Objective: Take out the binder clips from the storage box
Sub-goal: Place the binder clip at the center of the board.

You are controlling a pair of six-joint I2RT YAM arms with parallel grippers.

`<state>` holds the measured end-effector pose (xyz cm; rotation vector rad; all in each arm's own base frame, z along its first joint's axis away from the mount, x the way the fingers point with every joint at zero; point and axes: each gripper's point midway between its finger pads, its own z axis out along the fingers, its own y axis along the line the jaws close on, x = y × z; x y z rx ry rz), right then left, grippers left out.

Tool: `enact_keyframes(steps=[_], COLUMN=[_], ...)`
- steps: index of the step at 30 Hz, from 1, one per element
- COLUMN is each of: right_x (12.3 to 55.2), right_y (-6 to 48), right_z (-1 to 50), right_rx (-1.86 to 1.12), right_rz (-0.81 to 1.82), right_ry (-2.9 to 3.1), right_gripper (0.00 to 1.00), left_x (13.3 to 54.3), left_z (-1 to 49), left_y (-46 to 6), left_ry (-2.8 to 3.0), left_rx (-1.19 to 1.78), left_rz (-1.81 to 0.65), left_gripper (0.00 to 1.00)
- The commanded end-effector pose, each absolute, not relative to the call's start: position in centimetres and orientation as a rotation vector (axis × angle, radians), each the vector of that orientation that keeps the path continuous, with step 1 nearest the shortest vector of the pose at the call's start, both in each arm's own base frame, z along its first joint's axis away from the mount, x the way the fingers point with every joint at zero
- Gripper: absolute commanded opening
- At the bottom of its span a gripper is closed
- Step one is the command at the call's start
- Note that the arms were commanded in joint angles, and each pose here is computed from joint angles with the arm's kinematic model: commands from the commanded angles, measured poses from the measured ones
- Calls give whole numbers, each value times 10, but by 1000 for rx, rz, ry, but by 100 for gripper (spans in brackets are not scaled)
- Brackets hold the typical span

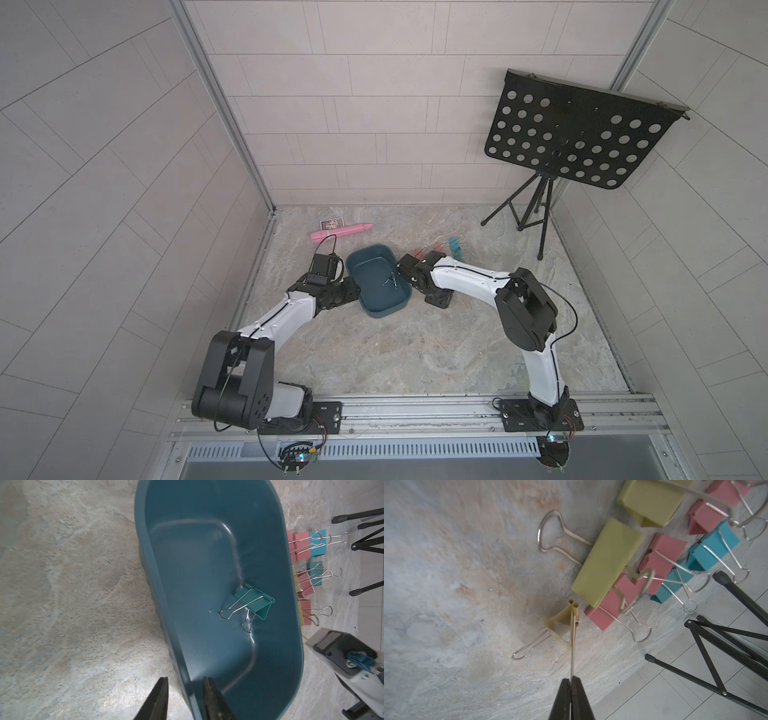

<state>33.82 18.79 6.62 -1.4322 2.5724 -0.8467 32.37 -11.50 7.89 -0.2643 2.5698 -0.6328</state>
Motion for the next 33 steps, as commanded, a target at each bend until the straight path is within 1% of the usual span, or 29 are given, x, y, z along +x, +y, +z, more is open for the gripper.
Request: enact_keyframes(steps=[1,21,28,33], right_x=[329,320,320,320], right_y=[188,193,195,197], right_z=[68,73,71,72], right_rx=[-1461,-1476,-1470,-1465], right_rz=[-820,-782,-764,-754], right_ry=[2592,2572,2575,2573], right_gripper=[8,8,10,14], left_x=[327,327,327,327], left_z=[81,81,81,81], left_y=[-117,-116,-116,-116], left_ry=[2561,2563,2565,2563], left_rx=[-238,-239,-236,-237], left_rz=[-629,-621,-622,-619], left_gripper=[37,37,37,37])
